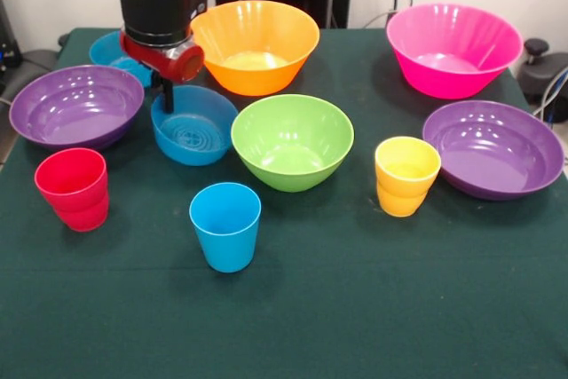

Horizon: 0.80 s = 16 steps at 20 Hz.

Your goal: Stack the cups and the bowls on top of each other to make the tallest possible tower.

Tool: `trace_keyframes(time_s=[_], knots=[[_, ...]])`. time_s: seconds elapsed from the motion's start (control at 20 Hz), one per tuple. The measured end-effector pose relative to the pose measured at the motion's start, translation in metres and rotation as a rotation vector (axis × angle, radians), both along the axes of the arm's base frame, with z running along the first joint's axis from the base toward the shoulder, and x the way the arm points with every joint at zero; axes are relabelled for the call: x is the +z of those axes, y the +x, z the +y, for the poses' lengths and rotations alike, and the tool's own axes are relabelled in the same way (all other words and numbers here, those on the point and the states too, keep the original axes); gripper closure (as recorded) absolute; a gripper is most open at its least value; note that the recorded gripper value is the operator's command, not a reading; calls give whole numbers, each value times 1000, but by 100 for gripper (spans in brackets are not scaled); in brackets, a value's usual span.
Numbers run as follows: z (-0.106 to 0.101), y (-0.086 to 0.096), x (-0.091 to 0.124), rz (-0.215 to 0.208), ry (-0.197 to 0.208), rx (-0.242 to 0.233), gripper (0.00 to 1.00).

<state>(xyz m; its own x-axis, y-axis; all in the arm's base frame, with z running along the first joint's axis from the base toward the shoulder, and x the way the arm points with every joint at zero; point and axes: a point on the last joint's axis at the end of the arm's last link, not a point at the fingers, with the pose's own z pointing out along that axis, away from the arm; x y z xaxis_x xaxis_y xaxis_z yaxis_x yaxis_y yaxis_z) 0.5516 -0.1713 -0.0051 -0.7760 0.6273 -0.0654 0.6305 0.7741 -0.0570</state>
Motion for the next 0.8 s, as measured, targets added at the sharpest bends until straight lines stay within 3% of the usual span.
trace_keyframes(time_s=[0.5, 0.8], knots=[[9, 18, 25, -38, -24, 30, 100], [10, 23, 28, -28, -23, 35, 100]])
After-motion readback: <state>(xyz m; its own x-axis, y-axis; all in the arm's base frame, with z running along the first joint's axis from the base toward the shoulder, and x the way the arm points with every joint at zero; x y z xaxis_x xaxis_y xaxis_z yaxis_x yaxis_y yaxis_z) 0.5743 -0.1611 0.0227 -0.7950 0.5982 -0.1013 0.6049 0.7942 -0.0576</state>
